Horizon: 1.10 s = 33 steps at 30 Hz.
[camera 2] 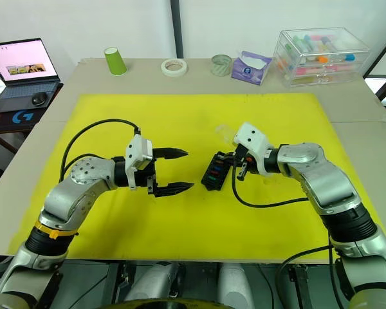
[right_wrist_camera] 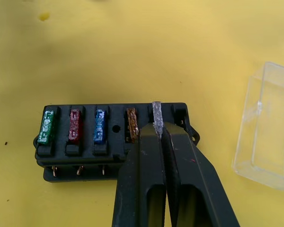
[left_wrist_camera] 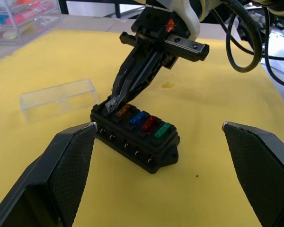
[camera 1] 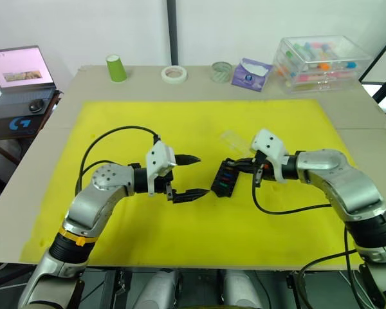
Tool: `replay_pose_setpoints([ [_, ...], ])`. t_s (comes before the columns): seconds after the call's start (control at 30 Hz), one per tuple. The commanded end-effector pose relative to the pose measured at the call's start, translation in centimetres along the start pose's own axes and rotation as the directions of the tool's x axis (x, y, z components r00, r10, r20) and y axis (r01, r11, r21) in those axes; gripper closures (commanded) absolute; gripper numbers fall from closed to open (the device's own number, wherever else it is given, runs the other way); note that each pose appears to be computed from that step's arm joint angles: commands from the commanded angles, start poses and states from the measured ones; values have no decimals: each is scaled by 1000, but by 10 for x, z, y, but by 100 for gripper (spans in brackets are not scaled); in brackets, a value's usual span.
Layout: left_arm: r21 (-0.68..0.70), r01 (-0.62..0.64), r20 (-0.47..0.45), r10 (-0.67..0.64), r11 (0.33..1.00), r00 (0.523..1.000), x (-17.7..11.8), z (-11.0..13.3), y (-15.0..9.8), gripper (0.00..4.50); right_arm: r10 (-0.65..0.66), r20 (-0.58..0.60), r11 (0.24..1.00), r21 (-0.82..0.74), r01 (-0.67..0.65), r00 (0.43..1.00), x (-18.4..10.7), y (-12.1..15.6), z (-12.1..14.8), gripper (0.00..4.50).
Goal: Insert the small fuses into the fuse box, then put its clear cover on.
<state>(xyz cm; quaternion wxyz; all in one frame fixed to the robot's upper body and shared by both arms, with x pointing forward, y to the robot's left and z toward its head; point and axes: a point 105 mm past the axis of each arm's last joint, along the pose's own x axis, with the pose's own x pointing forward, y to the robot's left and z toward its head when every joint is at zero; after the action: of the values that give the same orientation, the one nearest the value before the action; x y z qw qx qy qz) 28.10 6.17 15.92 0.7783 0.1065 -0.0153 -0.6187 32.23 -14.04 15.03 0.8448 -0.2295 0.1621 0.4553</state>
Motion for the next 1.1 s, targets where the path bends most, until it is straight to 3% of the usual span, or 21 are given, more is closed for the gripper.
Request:
replay_pose_setpoints([
  [0.03, 34, 7, 21, -8, 999, 1000, 0, 7, -1, 3, -9, 20, 1000, -28, 9, 1000, -3, -3, 8, 450],
  [0.77, 42, -10, 6, 10, 999, 1000, -1, 4, 2, 3, 18, -27, 999, -32, -19, 999, -2, -2, 1, 450],
  [0.93, 43, -10, 7, 10, 999, 1000, -1, 5, 2, 0, 17, -22, 999, -33, -18, 1000, -2, -3, 2, 321],
  [1.1, 44, -8, 6, 7, 999, 1000, 0, 4, 2, 0, 15, -17, 999, -35, -16, 1000, -3, -3, 4, 321],
])
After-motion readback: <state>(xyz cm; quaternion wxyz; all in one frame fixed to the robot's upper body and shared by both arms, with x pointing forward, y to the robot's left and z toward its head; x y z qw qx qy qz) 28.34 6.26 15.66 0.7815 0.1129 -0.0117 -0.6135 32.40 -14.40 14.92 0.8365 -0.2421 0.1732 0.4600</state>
